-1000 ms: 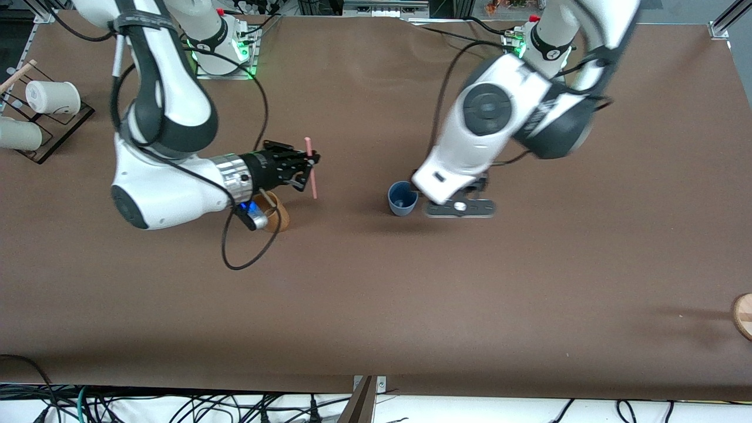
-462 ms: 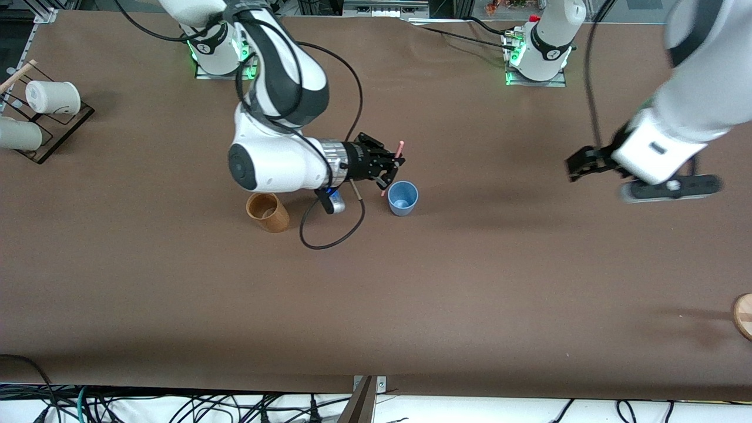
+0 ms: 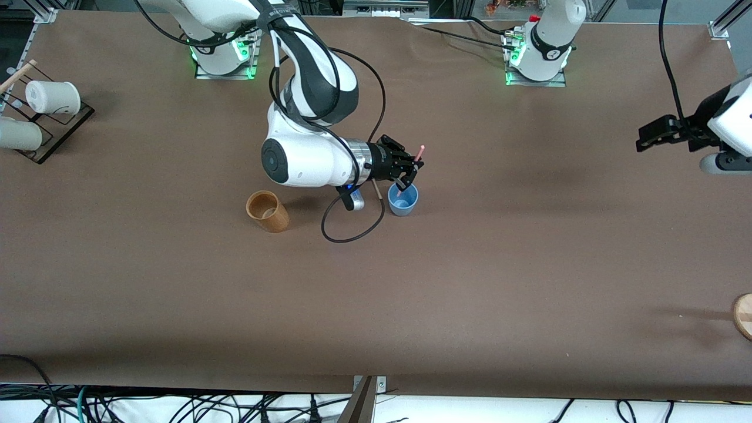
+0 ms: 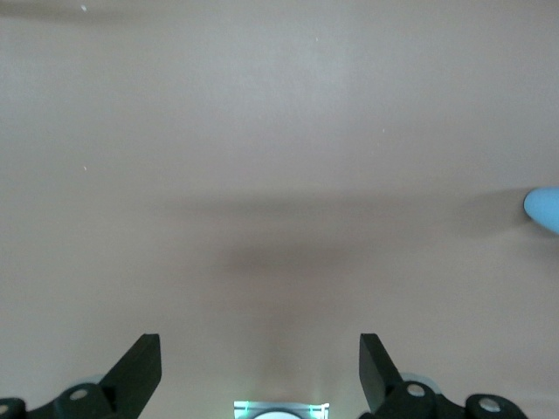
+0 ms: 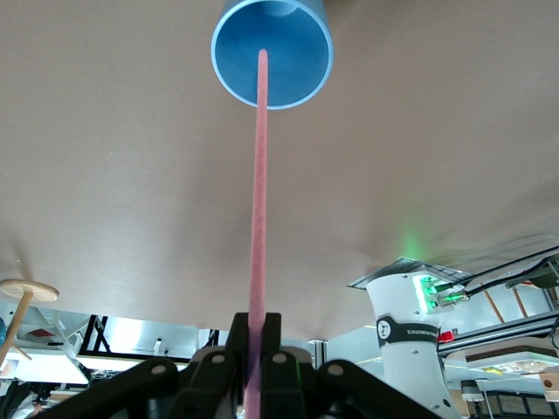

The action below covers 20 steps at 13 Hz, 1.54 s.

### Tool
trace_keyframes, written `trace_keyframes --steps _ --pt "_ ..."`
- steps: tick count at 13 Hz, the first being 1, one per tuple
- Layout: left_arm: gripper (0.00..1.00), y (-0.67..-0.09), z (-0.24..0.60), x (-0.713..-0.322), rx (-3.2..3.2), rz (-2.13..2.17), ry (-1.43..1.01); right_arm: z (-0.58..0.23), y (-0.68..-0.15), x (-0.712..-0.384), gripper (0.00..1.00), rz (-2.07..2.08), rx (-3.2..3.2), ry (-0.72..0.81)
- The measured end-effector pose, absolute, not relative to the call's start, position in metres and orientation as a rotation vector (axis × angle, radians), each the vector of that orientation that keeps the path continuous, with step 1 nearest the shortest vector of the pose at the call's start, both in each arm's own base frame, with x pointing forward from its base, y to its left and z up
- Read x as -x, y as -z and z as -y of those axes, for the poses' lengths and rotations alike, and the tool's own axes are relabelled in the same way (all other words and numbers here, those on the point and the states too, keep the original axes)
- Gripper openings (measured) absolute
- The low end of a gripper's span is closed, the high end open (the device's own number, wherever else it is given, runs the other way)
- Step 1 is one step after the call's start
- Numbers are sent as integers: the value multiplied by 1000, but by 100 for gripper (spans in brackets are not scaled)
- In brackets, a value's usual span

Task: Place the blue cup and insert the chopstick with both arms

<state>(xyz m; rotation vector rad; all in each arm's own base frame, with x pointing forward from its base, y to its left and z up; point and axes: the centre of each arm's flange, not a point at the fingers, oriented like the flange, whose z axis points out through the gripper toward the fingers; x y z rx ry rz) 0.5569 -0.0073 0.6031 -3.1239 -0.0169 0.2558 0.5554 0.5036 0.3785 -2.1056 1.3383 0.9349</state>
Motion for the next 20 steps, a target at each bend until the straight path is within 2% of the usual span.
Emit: trace_keyframes --steps 7,9,16,17,20 --pt "100 -596 29 -544 3153 -54 -293 -507 -347 -555 8 -1383 2086 -985" --pt "100 -593 29 -546 3152 -56 -297 -507 -339 -556 11 -1393 2086 -990" --pt "100 -591 26 -547 3153 -48 -300 -500 -357 -567 92 -1378 2091 -929" --pt "100 -591 26 -547 3153 -48 -300 -494 -369 -573 100 -1360 2133 -862" --pt "100 -591 26 -547 3153 -48 -301 -467 -412 -580 100 -1240 2356 -644"
